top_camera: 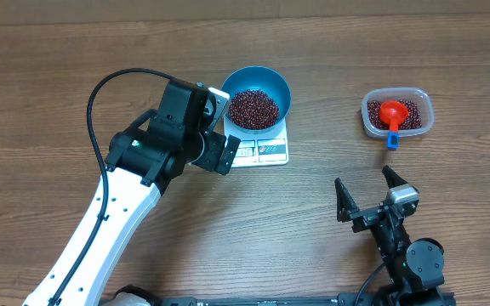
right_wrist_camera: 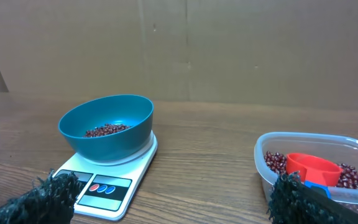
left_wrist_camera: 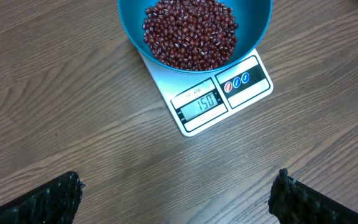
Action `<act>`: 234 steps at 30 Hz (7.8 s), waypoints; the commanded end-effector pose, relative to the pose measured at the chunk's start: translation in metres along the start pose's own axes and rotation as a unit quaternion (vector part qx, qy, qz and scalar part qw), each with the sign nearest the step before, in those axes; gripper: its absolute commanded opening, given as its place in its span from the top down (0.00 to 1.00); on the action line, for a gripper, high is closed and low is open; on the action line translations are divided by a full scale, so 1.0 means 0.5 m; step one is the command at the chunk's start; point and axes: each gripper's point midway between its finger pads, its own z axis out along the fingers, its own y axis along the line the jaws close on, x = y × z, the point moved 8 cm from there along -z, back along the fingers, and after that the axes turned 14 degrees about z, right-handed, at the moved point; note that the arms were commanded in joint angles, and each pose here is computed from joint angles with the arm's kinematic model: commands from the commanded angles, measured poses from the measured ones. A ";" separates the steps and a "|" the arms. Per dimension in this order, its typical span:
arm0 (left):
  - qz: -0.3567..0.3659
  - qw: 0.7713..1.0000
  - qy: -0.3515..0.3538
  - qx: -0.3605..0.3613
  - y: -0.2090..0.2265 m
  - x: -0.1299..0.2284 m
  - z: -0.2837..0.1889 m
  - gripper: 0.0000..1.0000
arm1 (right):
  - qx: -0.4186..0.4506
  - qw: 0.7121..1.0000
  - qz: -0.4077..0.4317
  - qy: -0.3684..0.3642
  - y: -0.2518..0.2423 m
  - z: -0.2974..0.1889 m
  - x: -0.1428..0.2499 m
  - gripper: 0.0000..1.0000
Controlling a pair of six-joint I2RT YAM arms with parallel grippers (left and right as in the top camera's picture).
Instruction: Scoop item into bowl and weigh 150g on scale
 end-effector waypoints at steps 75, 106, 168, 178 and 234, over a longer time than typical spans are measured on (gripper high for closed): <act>0.010 1.000 -0.003 -0.002 0.002 -0.007 -0.001 0.01 | 0.003 1.000 0.002 -0.001 -0.002 0.000 0.005 0.00; 0.010 1.000 -0.002 -0.002 0.001 -0.006 -0.001 0.01 | 0.003 1.000 0.002 -0.001 -0.002 0.000 0.005 0.00; -0.382 0.785 -0.455 -0.177 0.051 0.410 0.018 0.01 | 0.003 1.000 0.002 -0.001 -0.002 0.000 0.005 0.00; -0.266 0.835 -0.427 -0.224 0.046 0.407 0.020 0.01 | 0.003 1.000 0.002 -0.001 -0.002 0.000 0.005 0.00; -0.266 0.835 -0.427 -0.224 0.047 0.408 0.020 0.00 | 0.003 1.000 0.002 -0.001 -0.002 0.000 0.005 0.00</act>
